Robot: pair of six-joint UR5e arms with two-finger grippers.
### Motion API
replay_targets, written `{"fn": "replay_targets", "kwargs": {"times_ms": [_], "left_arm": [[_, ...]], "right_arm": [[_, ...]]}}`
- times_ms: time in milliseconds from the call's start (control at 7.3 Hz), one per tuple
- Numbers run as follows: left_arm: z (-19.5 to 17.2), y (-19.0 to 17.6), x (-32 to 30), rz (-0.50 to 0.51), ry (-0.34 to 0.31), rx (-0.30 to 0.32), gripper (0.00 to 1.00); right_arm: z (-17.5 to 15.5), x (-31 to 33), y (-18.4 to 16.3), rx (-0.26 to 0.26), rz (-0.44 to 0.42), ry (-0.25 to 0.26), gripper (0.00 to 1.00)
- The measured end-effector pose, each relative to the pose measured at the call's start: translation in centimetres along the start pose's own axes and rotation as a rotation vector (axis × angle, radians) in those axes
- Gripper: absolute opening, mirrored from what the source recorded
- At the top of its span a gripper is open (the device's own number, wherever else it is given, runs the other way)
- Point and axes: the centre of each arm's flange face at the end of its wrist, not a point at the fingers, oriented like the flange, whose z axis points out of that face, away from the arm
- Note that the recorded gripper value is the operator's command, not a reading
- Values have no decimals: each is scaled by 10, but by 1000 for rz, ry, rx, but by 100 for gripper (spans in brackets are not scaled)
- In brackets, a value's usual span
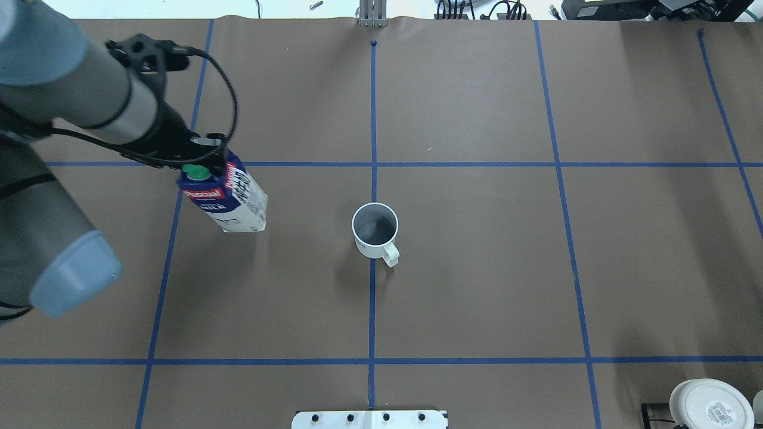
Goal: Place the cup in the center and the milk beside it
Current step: 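Carry the milk carton with the left gripper toward the mug, then lower the milk carton beside the mug and open the left gripper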
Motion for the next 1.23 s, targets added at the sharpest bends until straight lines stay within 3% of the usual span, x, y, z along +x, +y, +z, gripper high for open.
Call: {"fn": "replay_targets", "kwargs": {"times_ms": [411,548,685,822,1233], "left_arm": [[17,10,46,-7,-4,-11,0],[19,10,50,-6,-3,-13,10],[22,10,53,-3,0,-15,45],[26,11,55,2,8,-14,97],[29,8,56,21,26,12,99]], "right_arm": [[4,2,1,-7,5,-3,100],[4,3,1,-7,6,-3,100],[4,3,1,-8,6,-4,100],[4,3,1,-8,6,-3,100],[4,3,0,-8,6,-3,100]]}}
